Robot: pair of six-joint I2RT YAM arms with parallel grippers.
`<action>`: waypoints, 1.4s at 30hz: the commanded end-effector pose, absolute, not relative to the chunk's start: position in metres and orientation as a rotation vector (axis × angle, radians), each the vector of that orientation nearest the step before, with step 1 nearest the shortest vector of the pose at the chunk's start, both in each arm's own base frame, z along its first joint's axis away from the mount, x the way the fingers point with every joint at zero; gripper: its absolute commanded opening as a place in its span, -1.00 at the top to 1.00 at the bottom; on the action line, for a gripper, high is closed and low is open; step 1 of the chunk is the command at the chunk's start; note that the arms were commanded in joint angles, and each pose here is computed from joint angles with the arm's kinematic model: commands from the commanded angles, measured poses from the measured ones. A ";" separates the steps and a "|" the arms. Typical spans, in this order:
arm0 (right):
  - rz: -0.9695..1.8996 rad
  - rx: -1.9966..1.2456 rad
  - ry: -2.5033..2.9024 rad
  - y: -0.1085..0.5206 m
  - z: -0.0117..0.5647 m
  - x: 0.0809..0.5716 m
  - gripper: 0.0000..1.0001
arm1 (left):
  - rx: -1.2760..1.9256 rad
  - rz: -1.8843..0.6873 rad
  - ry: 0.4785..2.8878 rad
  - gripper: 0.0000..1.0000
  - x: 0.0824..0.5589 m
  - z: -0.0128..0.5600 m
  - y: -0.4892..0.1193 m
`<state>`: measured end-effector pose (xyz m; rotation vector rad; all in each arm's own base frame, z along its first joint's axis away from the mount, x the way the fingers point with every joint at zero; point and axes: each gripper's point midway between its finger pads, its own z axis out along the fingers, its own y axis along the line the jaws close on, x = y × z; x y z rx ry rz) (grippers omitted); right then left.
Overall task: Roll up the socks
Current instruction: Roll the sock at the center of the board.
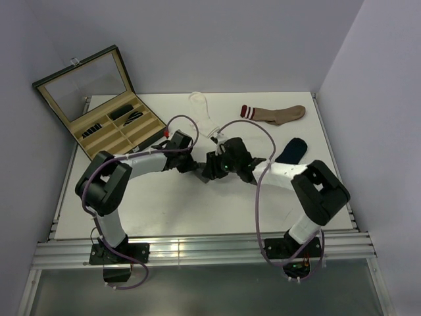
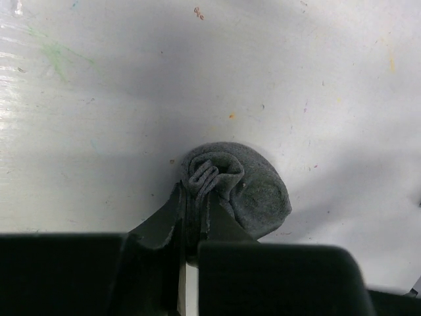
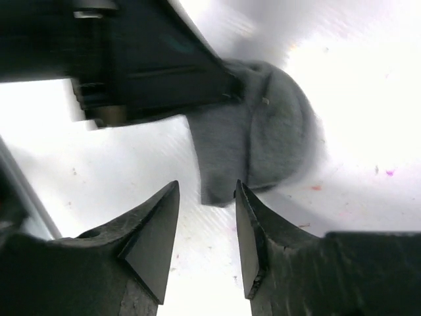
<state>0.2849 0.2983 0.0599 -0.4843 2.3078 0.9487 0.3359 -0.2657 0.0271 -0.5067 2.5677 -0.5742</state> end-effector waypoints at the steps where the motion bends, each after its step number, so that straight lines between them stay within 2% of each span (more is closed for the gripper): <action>1: 0.570 -0.545 2.156 0.284 0.071 0.302 0.04 | -0.451 -0.364 2.701 0.99 0.312 -0.003 -0.239; 8: 0.361 -0.653 1.993 0.297 0.086 0.297 -0.10 | -0.428 -0.388 2.713 0.99 0.313 0.002 -0.245; 24: 0.283 -0.822 1.972 0.332 0.057 0.294 -0.06 | -0.411 -0.405 2.723 0.99 0.314 0.002 -0.248; 27: 0.268 -0.824 1.981 0.332 0.051 0.295 0.12 | -0.406 -0.420 2.723 0.99 0.314 0.002 -0.250; 28: 0.264 -0.823 1.985 0.332 0.050 0.296 0.32 | -0.408 -0.421 2.725 0.99 0.313 0.001 -0.250; 30: 0.270 -0.828 2.000 0.332 0.046 0.293 0.59 | -0.408 -0.439 2.704 0.96 0.315 0.006 -0.251; 31: 0.276 -0.826 2.006 0.331 0.046 0.293 0.80 | -0.412 -0.440 2.704 0.93 0.314 0.006 -0.250; 34: 0.374 -0.807 2.061 0.331 0.043 0.288 1.00 | -0.425 -0.453 2.672 0.72 0.315 0.010 -0.249; 37: 0.521 -0.779 2.130 0.331 0.040 0.282 1.00 | -0.450 -0.471 2.633 0.39 0.315 0.015 -0.246; 38: 0.576 -0.738 2.161 0.327 0.040 0.285 1.00 | -0.459 -0.476 2.624 0.17 0.314 0.016 -0.245; 40: 0.705 -0.738 2.190 0.328 0.043 0.280 1.00 | -0.478 -0.490 2.585 -0.02 0.314 0.022 -0.242; 41: 0.744 -0.682 2.214 0.322 0.044 0.286 1.00 | -0.483 -0.509 2.558 -0.23 0.315 0.030 -0.241; 42: 0.841 -0.695 2.226 0.326 0.046 0.279 1.00 | -0.496 -0.518 2.540 -0.32 0.316 0.034 -0.241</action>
